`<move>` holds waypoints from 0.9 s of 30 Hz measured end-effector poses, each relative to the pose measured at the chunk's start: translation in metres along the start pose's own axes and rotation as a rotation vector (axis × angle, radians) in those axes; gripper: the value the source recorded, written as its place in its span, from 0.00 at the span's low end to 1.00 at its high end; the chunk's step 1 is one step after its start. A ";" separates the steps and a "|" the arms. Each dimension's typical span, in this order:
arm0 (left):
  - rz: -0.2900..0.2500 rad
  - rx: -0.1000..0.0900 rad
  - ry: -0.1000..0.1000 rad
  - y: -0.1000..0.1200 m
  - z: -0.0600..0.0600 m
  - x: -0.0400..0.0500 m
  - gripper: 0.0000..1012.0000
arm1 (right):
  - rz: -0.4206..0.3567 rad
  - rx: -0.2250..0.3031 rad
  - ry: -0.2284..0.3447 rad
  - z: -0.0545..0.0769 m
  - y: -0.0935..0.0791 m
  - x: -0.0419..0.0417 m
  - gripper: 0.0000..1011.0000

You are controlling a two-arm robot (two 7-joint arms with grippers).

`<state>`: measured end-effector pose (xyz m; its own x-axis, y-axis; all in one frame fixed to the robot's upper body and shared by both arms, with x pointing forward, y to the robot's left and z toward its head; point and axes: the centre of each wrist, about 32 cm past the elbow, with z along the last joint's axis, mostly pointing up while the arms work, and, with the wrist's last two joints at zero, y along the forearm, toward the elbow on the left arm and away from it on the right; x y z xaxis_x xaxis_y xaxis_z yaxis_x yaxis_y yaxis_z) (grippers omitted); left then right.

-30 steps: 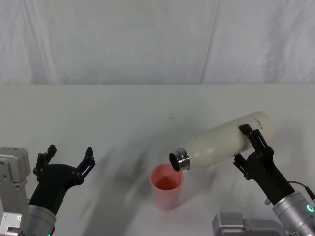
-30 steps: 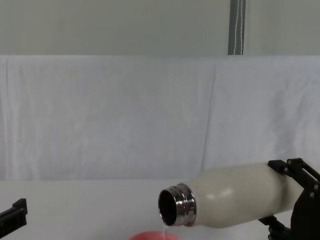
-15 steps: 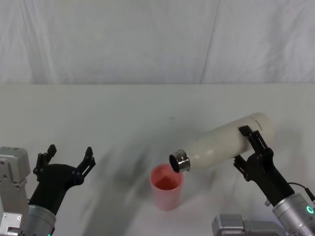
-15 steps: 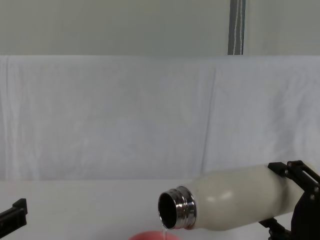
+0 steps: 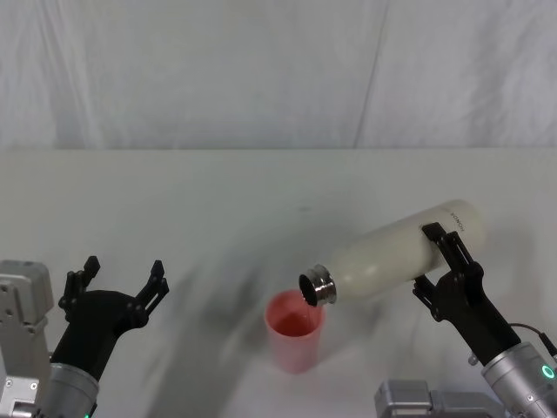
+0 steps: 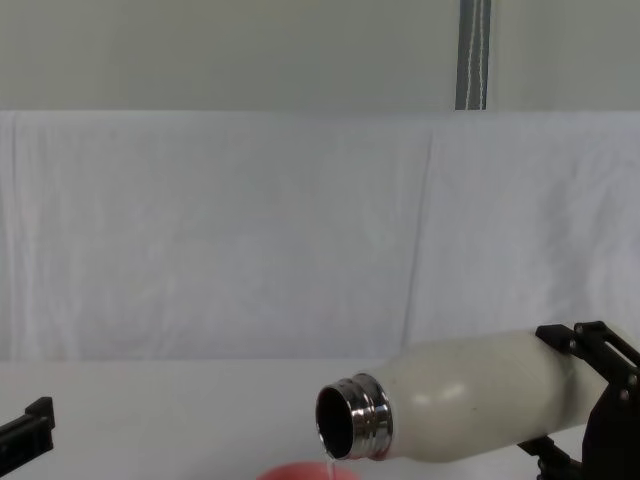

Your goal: Grasp the thermos with one hand and pour water into the cup lid.

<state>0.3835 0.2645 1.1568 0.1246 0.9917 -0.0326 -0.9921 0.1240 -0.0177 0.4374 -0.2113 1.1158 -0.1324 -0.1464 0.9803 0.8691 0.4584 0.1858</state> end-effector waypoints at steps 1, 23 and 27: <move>0.000 0.000 0.000 0.000 0.000 0.0000 0.99 | 0.000 0.000 0.000 0.000 0.000 0.0000 0.92; 0.000 0.000 0.000 0.000 0.000 0.0000 0.99 | 0.000 0.002 -0.002 0.001 0.000 0.0001 0.92; 0.000 0.000 0.000 0.000 0.000 0.0000 0.99 | 0.000 0.003 -0.003 0.001 0.001 0.0001 0.92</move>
<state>0.3835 0.2645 1.1568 0.1245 0.9917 -0.0327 -0.9921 0.1240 -0.0176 0.4375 -0.2104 1.1161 -0.1336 -0.1438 0.9805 0.8675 0.4613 0.1859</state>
